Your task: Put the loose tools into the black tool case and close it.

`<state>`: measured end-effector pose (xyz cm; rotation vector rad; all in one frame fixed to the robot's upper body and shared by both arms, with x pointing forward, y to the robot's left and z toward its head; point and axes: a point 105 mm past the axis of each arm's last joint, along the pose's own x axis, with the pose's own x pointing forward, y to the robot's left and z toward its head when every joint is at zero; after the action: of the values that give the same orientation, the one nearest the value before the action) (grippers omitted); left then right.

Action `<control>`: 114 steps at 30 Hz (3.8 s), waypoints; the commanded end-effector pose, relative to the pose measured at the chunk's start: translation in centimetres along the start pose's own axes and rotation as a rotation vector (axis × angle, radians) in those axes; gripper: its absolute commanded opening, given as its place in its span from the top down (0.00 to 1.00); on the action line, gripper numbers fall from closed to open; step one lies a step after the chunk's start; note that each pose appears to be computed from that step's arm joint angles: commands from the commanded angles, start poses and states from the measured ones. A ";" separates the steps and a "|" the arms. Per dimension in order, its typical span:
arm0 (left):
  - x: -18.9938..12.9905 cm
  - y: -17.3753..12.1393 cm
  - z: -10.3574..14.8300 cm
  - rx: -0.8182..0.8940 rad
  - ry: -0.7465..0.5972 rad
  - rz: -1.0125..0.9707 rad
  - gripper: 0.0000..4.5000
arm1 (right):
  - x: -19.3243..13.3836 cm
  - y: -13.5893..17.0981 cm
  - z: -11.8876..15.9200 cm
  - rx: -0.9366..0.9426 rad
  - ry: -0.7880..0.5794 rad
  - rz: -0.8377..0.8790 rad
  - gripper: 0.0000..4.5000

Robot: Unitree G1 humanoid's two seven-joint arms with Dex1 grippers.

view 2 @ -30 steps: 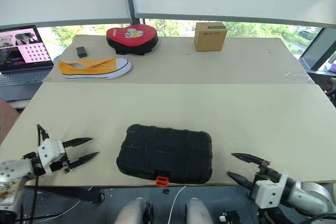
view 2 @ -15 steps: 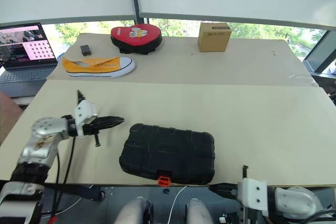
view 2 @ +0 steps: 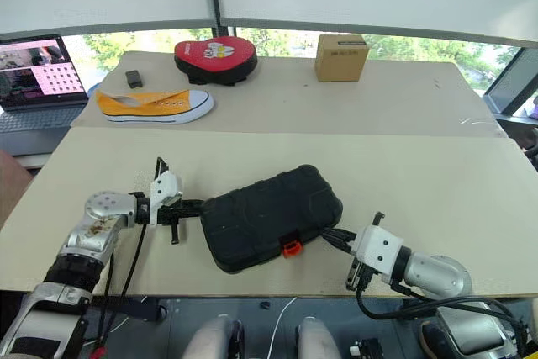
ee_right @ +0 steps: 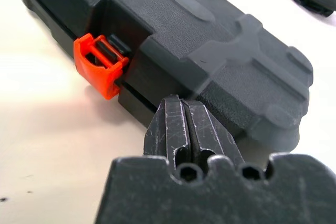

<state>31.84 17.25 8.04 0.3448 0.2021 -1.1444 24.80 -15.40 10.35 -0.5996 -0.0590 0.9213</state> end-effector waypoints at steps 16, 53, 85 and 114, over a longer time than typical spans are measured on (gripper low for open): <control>-5.1 -1.3 5.8 -0.134 -0.142 -0.051 0.99 | -3.4 -1.3 -2.6 0.210 0.096 0.002 0.99; 9.6 -6.0 4.9 -0.016 0.131 -0.342 0.99 | 1.6 3.3 -0.5 0.331 -0.032 0.026 0.99; 9.5 -6.6 3.5 -0.063 0.169 -0.357 0.99 | 3.5 2.8 0.0 0.418 -0.075 -0.010 0.99; -6.0 -1.6 6.2 -0.103 -0.150 0.204 0.20 | -5.8 -4.9 -1.8 0.252 0.054 -0.073 0.52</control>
<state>28.60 16.83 14.52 0.1481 0.0928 -1.0386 24.92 -20.19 10.65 -0.3174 0.1340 0.8819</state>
